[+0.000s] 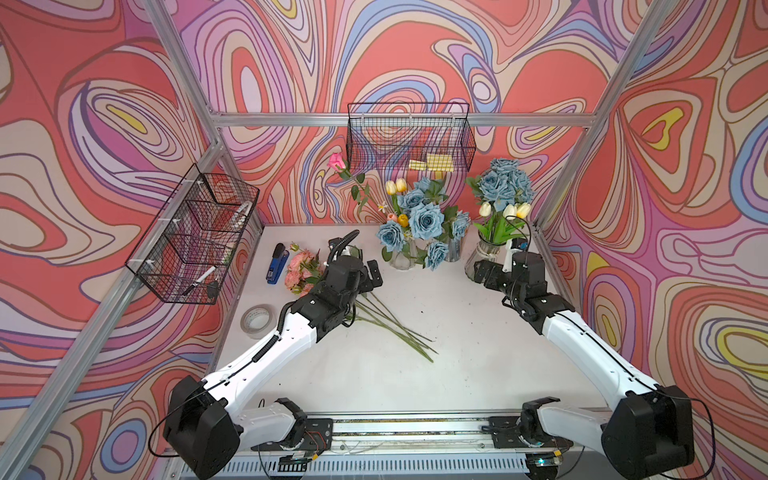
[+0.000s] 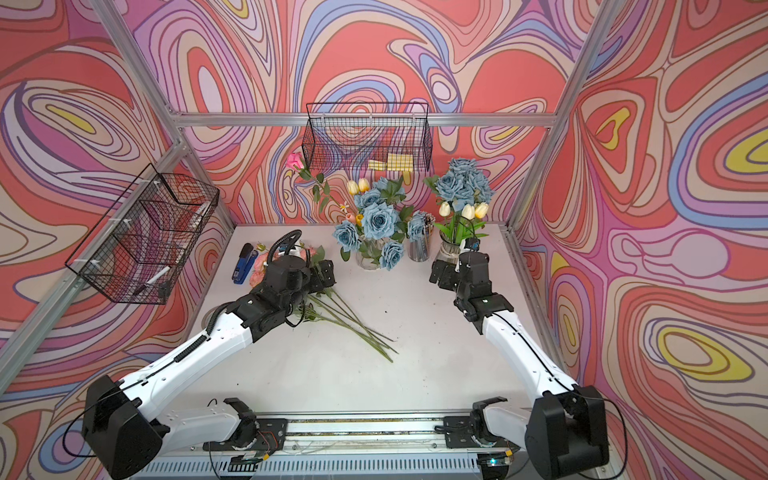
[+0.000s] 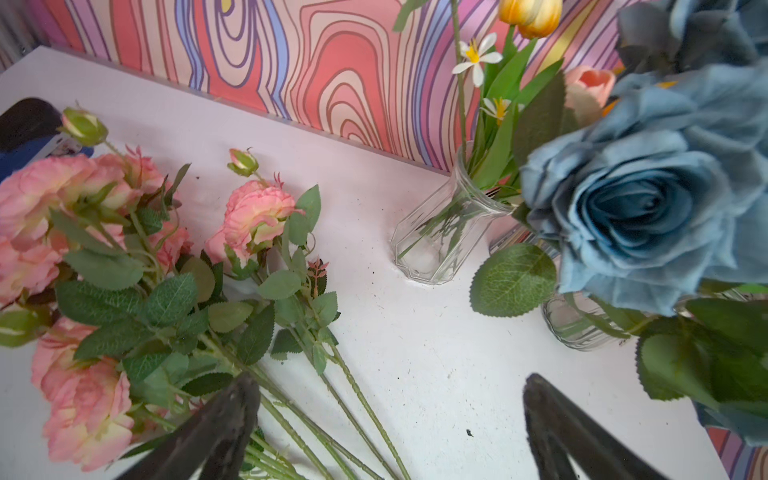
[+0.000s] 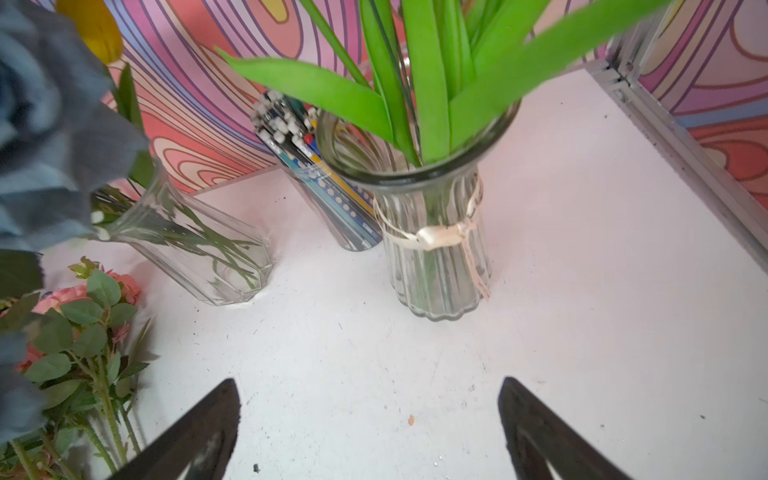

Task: Pick out pink flowers from the vase
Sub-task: Reset both arms

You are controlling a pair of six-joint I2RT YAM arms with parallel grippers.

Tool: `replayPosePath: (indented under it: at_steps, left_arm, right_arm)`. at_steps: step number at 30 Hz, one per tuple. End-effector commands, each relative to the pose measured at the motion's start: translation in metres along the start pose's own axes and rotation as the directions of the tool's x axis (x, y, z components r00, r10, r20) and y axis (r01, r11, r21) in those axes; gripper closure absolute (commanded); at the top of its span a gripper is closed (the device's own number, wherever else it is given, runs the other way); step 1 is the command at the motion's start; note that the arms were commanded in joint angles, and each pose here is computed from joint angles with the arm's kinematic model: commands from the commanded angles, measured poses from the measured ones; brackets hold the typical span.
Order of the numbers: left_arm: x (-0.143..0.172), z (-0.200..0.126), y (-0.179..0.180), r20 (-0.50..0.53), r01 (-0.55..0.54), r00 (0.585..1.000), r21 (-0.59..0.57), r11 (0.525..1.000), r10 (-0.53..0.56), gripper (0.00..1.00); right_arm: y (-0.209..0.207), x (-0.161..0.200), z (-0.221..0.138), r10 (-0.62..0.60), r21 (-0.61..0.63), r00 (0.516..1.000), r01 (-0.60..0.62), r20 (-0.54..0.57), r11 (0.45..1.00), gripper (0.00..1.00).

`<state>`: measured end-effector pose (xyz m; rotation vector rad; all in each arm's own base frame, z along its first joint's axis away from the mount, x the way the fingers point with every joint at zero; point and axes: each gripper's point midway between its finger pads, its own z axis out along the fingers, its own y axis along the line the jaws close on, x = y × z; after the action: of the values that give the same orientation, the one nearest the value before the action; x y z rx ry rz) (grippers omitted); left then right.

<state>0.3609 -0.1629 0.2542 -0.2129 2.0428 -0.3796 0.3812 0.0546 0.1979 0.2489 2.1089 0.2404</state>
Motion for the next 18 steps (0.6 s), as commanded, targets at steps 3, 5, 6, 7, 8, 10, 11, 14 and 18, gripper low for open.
replayPosePath:
  at_steps: [3, 5, 6, 7, 8, 10, 11, 14, 18]
  left_arm:
    - [-0.014, -0.010, 0.020, -0.008, -0.140, 0.990, 0.000, 0.990, 0.140, 0.00]
    - [-0.019, -0.008, 0.031, 0.005, -0.146, 0.989, -0.024, 0.989, 0.146, 0.00]
    - [-0.021, -0.008, 0.035, 0.019, -0.152, 0.988, -0.037, 0.988, 0.153, 0.00]
    - [-0.022, -0.006, 0.039, 0.039, -0.174, 0.984, -0.050, 0.983, 0.176, 0.00]
    - [-0.024, -0.005, 0.043, 0.063, -0.201, 0.977, -0.068, 0.977, 0.206, 0.00]
    - [-0.023, -0.002, 0.051, 0.098, -0.252, 0.960, -0.103, 0.962, 0.261, 0.00]
    - [-0.023, -0.001, 0.055, 0.113, -0.281, 0.949, -0.123, 0.952, 0.294, 0.00]
    - [-0.026, 0.000, 0.069, 0.151, -0.335, 0.918, -0.195, 0.922, 0.366, 0.00]
    - [-0.022, 0.010, 0.087, 0.168, -0.387, 0.890, -0.215, 0.896, 0.425, 0.00]
  right_arm:
    - [-0.025, 0.011, 0.010, 0.006, 0.111, 1.000, -0.009, 0.026, 0.994, 0.02]
    - [-0.027, 0.019, 0.015, 0.005, 0.113, 1.000, -0.007, 0.016, 0.994, 0.02]
    - [-0.029, 0.022, 0.016, 0.003, 0.121, 1.000, -0.005, 0.011, 0.993, 0.02]
    - [-0.032, 0.025, 0.018, 0.002, 0.133, 1.000, -0.003, 0.006, 0.991, 0.02]
    - [-0.034, 0.027, 0.019, -0.004, 0.144, 1.000, 0.003, 0.003, 0.989, 0.03]
    - [-0.040, 0.029, 0.020, -0.021, 0.167, 1.000, 0.018, 0.013, 0.986, 0.04]
    - [-0.042, 0.030, 0.019, -0.025, 0.177, 0.999, 0.021, 0.022, 0.984, 0.04]
    - [-0.051, 0.030, 0.016, -0.049, 0.211, 0.996, 0.032, 0.077, 0.977, 0.04]
    - [-0.069, 0.026, 0.011, -0.081, 0.283, 0.979, 0.026, 0.185, 0.959, 0.02]
